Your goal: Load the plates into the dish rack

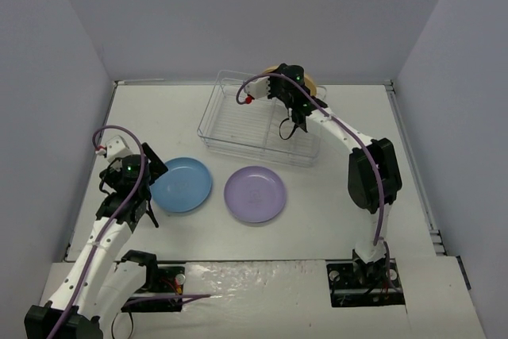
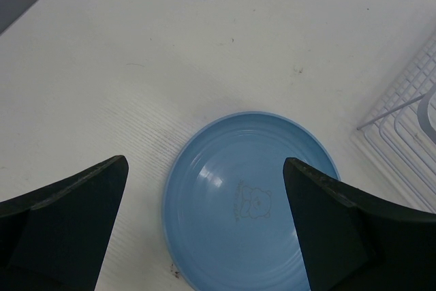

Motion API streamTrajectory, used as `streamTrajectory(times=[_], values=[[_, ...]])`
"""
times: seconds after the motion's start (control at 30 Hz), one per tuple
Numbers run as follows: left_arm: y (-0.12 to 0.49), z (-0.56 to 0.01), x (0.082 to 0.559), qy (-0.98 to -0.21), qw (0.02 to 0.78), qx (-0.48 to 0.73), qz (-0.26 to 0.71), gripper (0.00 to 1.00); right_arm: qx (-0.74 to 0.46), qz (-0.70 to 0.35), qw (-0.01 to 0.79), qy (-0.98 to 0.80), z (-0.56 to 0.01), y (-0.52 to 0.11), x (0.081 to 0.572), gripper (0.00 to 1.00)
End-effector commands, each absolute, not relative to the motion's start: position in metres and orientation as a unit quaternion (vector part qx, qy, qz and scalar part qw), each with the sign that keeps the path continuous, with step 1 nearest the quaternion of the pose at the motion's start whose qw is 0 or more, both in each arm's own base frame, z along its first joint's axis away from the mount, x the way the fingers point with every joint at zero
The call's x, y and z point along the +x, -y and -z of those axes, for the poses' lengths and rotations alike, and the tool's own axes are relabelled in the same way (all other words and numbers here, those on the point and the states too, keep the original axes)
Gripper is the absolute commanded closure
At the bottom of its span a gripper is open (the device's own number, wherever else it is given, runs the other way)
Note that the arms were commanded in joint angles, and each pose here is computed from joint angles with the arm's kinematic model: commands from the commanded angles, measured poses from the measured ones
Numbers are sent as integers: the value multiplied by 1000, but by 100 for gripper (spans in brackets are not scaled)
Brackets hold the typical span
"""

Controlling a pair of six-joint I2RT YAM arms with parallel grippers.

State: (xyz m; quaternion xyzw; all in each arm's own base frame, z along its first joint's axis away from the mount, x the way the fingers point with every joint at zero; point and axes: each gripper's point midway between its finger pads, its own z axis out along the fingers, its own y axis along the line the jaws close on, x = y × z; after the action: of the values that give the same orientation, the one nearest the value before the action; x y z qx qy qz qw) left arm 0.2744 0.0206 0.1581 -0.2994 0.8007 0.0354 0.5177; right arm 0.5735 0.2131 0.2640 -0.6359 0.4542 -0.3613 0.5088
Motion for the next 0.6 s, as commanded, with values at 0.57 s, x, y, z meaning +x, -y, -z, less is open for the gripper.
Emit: streamTrajectory(times=[0.57], values=[[-22,-195,290,-770,558,-310,-22,3,-594,382,550,-447,-279,-205,586,95]])
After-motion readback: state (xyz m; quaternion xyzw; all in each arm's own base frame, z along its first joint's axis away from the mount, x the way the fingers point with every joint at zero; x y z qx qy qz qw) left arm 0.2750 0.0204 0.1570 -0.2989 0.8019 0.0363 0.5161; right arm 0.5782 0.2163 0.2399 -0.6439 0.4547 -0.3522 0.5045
